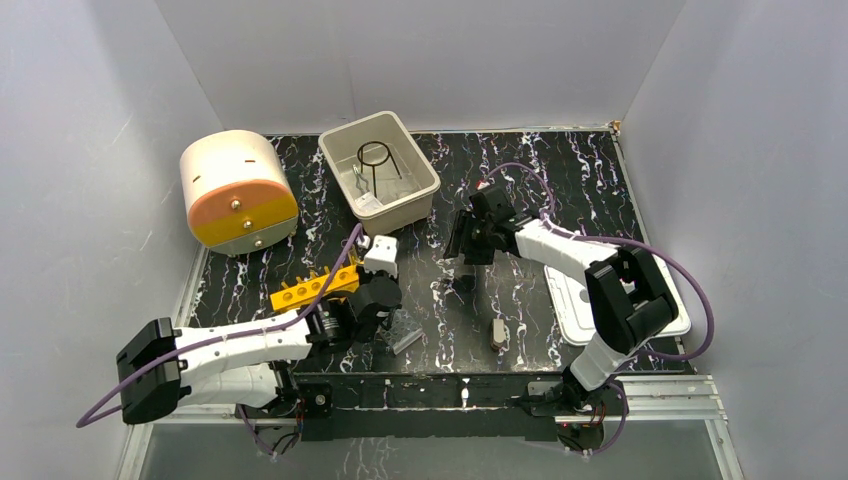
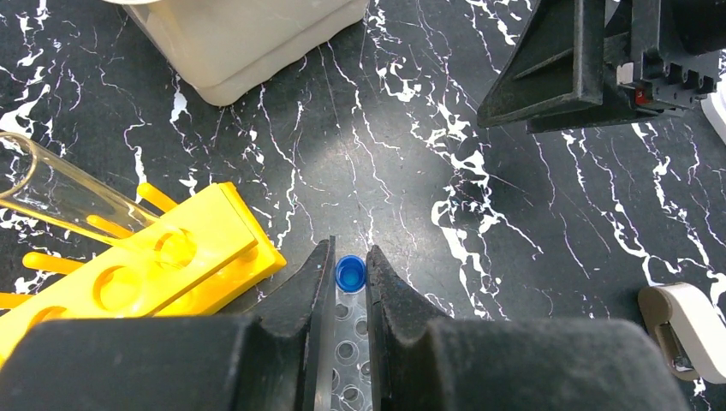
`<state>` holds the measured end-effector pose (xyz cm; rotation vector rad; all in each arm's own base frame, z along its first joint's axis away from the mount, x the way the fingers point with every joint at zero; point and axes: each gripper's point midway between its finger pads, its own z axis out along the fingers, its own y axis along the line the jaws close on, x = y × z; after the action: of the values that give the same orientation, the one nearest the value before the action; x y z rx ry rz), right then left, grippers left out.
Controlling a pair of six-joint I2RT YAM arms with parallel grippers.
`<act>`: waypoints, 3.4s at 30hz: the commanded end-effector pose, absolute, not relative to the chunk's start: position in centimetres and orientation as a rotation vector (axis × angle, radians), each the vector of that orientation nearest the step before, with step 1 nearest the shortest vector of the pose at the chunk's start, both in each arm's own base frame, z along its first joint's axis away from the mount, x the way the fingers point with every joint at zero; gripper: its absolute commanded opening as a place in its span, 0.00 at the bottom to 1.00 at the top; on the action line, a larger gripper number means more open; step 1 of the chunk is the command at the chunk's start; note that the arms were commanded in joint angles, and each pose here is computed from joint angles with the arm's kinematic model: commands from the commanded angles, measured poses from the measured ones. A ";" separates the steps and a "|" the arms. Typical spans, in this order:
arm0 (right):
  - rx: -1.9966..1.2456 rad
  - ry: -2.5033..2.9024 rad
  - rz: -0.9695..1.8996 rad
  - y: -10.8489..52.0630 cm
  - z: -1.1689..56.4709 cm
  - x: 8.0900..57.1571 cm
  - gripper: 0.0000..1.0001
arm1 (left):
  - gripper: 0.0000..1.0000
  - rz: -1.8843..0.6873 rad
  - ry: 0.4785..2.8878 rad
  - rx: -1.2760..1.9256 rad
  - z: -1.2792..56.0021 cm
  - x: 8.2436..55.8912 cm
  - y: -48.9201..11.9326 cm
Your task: Organize the chemistry lab equipment
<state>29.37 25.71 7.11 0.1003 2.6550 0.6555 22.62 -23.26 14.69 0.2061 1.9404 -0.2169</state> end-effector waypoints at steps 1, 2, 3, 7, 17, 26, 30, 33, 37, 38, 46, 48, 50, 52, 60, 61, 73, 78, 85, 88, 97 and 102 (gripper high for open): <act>0.080 2.631 0.692 26.4 8.5 30.4 0.63 | 0.07 -0.206 1.888 0.167 15.4 23.1 -23.2; 0.081 2.635 0.690 26.4 8.5 30.5 0.63 | 0.07 -0.202 1.886 0.175 15.3 23.1 -23.2; 0.079 2.640 0.689 26.4 8.4 30.4 0.62 | 0.07 -0.201 1.885 0.178 15.1 23.1 -23.2; 0.083 2.652 0.682 26.3 8.2 30.4 0.62 | 0.06 -0.197 1.893 0.194 14.4 22.9 -23.2; 0.103 2.681 0.683 26.4 7.5 30.3 0.62 | 0.07 -0.185 1.920 0.211 12.9 22.6 -23.0; 0.110 2.689 0.683 26.5 7.3 30.4 0.61 | 0.07 -0.183 1.940 0.214 11.8 22.4 -22.9; 0.115 2.695 0.686 26.6 7.2 30.4 0.62 | 0.07 -0.176 1.948 0.212 11.2 22.2 -22.6; 0.118 2.697 0.689 26.7 7.1 30.4 0.62 | 0.08 -0.178 1.961 0.205 10.6 22.1 -22.5; 0.117 2.703 0.688 26.6 7.0 30.2 0.61 | 0.12 -0.182 1.981 0.195 9.5 21.9 -22.4; 0.117 2.705 0.688 26.6 7.0 30.2 0.61 | 0.13 -0.182 1.986 0.193 9.3 21.8 -22.4; 0.106 2.707 0.688 26.6 7.2 30.1 0.61 | 0.24 -0.183 1.982 0.186 9.8 22.0 -22.5; 0.109 2.706 0.695 26.6 7.2 30.1 0.61 | 0.27 -0.184 1.974 0.190 10.3 22.1 -22.7; 0.108 2.704 0.701 26.8 7.3 30.1 0.61 | 0.29 -0.188 1.964 0.193 11.1 22.2 -22.9; 0.106 2.701 0.705 26.8 7.4 30.2 0.61 | 0.32 -0.202 1.947 0.196 12.3 22.3 -23.2; 0.114 2.694 0.716 26.9 7.4 30.2 0.61 | 0.42 -0.260 1.904 0.204 16.6 22.6 -24.3; 0.115 2.691 0.719 27.0 7.5 30.2 0.61 | 0.45 -0.260 1.898 0.204 17.1 22.7 -24.3; -0.305 2.435 0.778 30.6 15.3 31.7 0.66 | 0.77 -0.236 1.946 0.045 24.8 24.7 -21.6; -0.437 2.378 0.891 33.9 17.2 29.9 0.71 | 0.73 -0.254 1.970 -0.070 27.8 28.5 -18.2; -0.624 2.309 0.891 39.2 18.8 26.5 0.80 | 0.71 -0.173 2.028 -0.162 30.3 32.2 -13.5; -0.663 2.317 0.817 40.4 18.3 25.7 0.80 | 0.71 -0.208 2.048 -0.216 31.2 33.2 -12.0; -0.769 2.329 0.586 41.3 16.2 24.6 0.73 | 0.72 -0.257 2.080 -0.272 32.2 34.4 -10.0; -0.866 2.302 0.553 42.4 15.7 23.2 0.66 | 0.72 -0.265 2.087 -0.290 31.7 34.5 -9.6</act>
<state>23.36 41.16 13.74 -0.8036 2.3883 0.5900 34.92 -9.59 30.89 -0.3017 2.0885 -0.2277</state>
